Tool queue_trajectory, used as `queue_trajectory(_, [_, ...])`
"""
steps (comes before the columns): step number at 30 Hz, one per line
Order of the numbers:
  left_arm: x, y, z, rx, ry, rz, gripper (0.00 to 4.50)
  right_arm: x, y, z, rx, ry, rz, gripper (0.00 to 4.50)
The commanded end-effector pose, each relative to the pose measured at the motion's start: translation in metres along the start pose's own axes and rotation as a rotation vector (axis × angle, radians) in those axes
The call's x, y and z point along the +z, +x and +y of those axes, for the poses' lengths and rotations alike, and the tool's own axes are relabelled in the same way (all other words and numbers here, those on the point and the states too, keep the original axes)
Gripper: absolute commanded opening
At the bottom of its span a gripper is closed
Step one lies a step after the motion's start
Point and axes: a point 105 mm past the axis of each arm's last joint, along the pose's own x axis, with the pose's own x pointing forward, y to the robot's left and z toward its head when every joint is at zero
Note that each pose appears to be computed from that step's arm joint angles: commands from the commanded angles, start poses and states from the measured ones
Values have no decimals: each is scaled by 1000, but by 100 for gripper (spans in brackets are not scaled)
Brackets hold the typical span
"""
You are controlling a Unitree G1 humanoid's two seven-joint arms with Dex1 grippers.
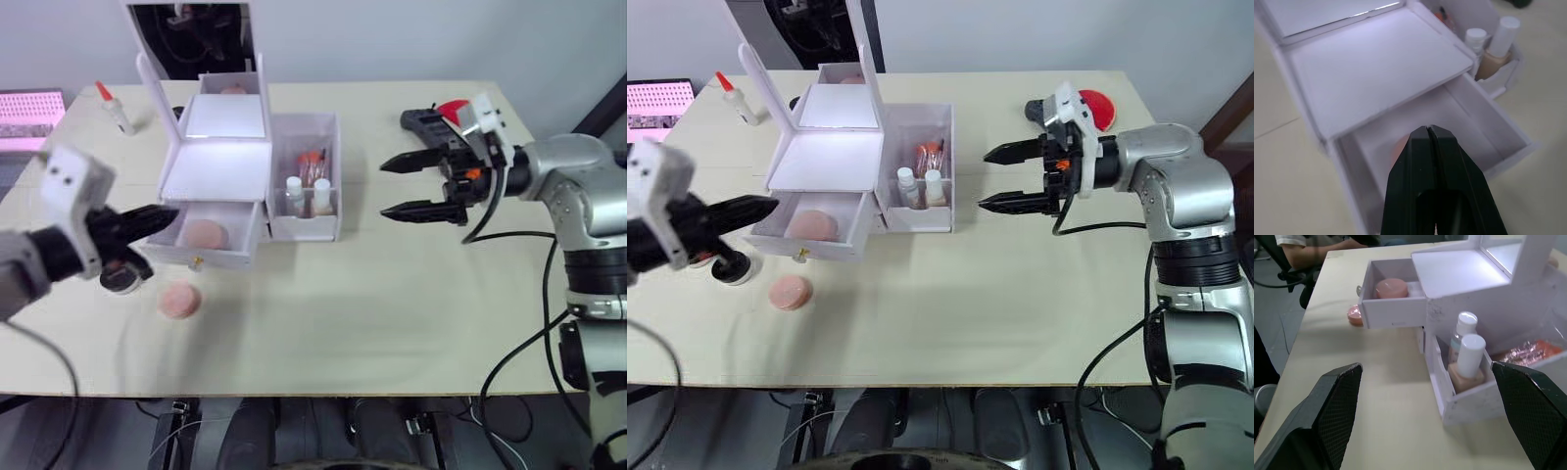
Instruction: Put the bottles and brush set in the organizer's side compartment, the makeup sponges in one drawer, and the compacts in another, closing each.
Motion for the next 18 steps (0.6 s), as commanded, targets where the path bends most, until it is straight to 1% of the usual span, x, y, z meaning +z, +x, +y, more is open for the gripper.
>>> queue_trajectory(1, [-5,19,-6,-46,-42,79,1,16,0,4,-4,-50,-37,450])
queue_trajectory(3, [-3,31,-9,-68,-60,118,1,17,2,6,-7,-51,-44,450])
queue_trajectory(6, [-4,46,-10,-96,-116,206,1,20,2,11,-12,-53,-57,450])
queue_trajectory(8, [-4,51,-9,-91,-108,240,1,21,2,13,-19,-55,-58,450])
queue_trajectory(10, [-3,53,-12,-116,-124,253,1,21,1,14,-29,-53,-58,450])
queue_trajectory(15, [-11,53,-17,-142,-96,319,1,21,0,14,-43,-54,-55,450])
queue_trajectory(18, [-14,51,-12,-118,-84,337,1,22,0,14,-47,-57,-54,450])
